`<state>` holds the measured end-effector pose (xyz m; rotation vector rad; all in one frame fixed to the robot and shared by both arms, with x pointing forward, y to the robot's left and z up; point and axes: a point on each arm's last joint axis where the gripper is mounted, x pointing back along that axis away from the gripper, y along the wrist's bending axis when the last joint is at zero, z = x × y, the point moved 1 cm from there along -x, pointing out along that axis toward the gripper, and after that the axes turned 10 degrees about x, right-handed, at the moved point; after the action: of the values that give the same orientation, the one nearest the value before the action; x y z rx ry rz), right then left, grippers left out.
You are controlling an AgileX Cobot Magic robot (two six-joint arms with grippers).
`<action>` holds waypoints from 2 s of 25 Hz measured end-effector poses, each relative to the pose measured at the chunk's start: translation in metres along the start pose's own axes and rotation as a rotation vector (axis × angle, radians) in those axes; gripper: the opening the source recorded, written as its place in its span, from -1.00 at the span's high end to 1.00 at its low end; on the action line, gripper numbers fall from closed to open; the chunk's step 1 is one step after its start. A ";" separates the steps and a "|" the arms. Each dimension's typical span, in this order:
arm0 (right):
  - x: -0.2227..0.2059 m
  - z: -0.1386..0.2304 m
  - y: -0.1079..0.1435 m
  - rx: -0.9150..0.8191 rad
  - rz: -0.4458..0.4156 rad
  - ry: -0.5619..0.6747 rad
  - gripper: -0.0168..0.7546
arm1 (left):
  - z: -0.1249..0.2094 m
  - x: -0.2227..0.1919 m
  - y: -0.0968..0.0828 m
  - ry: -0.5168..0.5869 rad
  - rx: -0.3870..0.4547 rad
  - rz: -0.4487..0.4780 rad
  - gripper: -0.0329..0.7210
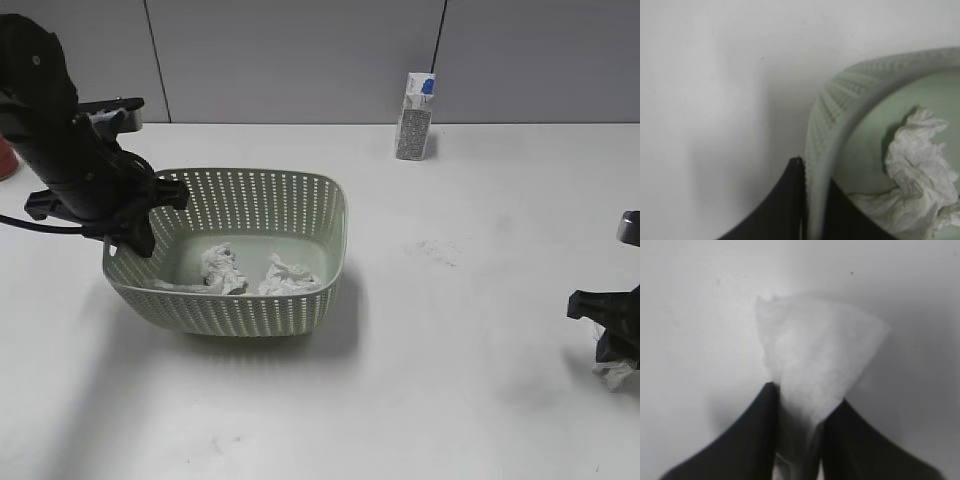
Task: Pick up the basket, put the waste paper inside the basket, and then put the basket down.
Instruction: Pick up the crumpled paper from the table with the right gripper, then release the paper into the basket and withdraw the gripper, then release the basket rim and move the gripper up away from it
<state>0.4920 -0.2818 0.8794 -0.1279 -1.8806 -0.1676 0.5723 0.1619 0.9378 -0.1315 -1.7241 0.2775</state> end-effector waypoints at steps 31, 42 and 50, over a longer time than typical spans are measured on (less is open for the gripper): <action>0.106 -0.028 0.279 0.740 -0.521 -0.415 -0.69 | 0.000 0.000 0.000 0.003 0.003 0.002 0.91; 0.145 -0.145 0.181 0.659 -0.224 -0.282 -0.66 | -0.002 0.001 0.005 0.006 0.020 0.000 0.91; 0.135 -0.169 0.060 0.507 -0.041 0.019 -0.57 | -0.025 -0.002 -0.003 -0.010 0.027 0.009 0.91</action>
<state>0.6187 -0.2530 1.0630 0.2578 -1.8508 0.2804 0.5970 0.1613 0.9402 -0.1186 -1.7294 0.3081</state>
